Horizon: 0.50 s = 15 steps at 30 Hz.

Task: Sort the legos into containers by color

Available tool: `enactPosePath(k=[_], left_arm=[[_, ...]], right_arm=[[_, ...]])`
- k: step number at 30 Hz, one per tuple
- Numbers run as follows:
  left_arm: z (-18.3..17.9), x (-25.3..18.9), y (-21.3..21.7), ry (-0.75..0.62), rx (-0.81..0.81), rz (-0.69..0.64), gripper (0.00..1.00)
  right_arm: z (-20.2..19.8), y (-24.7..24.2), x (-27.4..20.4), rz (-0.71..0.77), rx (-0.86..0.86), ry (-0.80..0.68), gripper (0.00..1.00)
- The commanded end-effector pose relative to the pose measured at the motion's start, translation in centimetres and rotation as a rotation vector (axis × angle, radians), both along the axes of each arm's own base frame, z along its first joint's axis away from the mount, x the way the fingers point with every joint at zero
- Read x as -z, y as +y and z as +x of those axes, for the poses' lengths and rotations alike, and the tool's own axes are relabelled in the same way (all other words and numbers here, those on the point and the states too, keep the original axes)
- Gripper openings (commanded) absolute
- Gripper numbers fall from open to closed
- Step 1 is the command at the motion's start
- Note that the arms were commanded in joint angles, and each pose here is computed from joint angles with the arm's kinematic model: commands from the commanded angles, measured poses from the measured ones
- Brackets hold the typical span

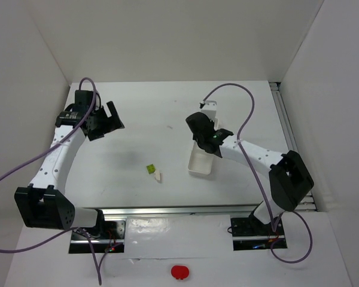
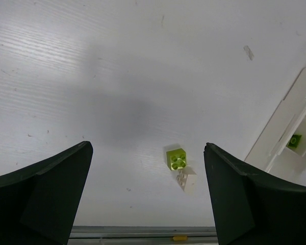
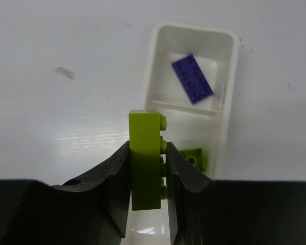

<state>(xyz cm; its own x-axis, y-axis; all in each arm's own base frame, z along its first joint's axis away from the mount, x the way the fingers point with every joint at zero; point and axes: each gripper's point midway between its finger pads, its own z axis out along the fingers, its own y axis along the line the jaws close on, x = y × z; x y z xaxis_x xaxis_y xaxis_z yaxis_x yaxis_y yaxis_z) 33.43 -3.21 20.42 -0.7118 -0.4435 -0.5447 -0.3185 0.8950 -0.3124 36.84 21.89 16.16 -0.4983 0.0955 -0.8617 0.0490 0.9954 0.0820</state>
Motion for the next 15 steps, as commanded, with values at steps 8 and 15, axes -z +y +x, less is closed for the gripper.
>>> enactPosePath(k=[8, 15], left_arm=[[0.8, 0.2, -1.5, -0.009, 0.063, 0.005, 1.00], [0.8, 0.0, -1.1, -0.009, 0.049, 0.022, 1.00]], right_arm=[[0.9, -2.4, 4.7, -0.012, 0.132, 0.105, 0.30], [2.9, -1.4, 4.2, -0.033, 0.127, 0.106, 0.76]])
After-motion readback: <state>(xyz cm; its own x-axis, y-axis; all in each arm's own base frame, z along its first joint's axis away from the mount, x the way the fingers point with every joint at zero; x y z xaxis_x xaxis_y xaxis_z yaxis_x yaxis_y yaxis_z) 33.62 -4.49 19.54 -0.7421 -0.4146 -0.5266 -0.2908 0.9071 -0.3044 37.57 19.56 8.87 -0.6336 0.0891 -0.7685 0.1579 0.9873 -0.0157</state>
